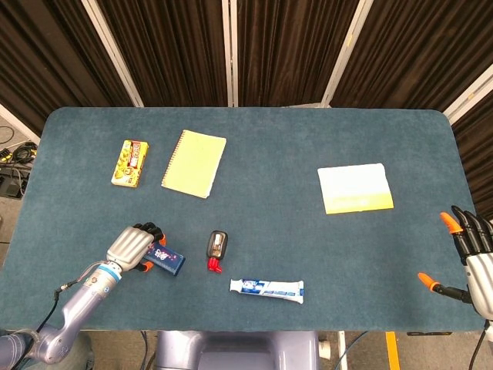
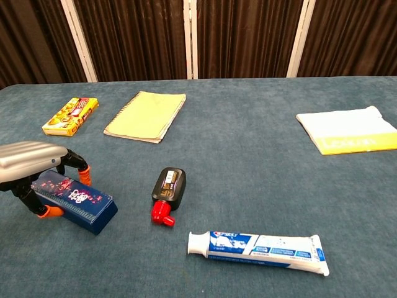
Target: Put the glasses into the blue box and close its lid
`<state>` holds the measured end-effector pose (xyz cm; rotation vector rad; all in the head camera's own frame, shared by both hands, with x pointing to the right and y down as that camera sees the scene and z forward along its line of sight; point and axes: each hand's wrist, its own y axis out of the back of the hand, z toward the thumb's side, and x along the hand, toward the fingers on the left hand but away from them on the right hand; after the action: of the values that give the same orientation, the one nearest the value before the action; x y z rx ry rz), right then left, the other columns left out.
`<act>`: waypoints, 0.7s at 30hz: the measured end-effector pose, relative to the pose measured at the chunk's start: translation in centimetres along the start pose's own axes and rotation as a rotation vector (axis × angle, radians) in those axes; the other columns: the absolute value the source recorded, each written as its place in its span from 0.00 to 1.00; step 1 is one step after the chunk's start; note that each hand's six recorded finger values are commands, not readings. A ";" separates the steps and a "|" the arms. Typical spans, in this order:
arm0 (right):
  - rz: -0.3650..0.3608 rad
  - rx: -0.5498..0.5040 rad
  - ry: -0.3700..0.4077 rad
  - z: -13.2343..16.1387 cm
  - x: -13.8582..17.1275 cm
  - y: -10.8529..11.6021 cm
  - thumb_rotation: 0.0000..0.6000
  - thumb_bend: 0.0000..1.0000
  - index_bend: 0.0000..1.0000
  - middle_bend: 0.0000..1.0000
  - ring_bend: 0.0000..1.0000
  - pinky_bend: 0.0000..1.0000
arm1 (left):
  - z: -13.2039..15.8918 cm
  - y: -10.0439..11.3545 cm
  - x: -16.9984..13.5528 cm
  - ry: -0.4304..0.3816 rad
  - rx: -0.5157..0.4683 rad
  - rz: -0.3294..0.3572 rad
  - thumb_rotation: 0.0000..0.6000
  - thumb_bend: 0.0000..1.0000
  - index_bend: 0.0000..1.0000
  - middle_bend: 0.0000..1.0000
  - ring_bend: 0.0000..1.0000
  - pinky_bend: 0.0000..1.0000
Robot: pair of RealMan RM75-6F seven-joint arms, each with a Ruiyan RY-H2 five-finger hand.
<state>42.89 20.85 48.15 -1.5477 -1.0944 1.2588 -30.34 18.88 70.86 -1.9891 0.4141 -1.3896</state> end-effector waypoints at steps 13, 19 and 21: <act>-0.002 -0.007 0.003 0.1 0.1 0.1 1.00 0.00 0.00 0.00 0.00 0.00 | -0.7 2.1 -1.3 0.002 -0.028 0.070 1.00 0.00 0.00 0.00 0.00 0.00; -0.005 -0.007 0.005 0.1 0.1 0.3 1.00 0.00 0.00 0.00 0.00 0.00 | -2.1 5.6 -4.6 0.061 -0.062 0.232 1.00 0.00 0.00 0.00 0.00 0.00; -0.009 -0.001 0.002 0.0 0.1 0.3 1.00 0.00 0.00 0.00 0.00 0.00 | -2.7 6.6 -6.1 0.097 -0.071 0.293 1.00 0.00 0.00 0.00 0.00 0.00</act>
<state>42.89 20.91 47.84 -1.5434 -1.0997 1.2505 -34.38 16.82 62.61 -1.8326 0.7754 -1.3017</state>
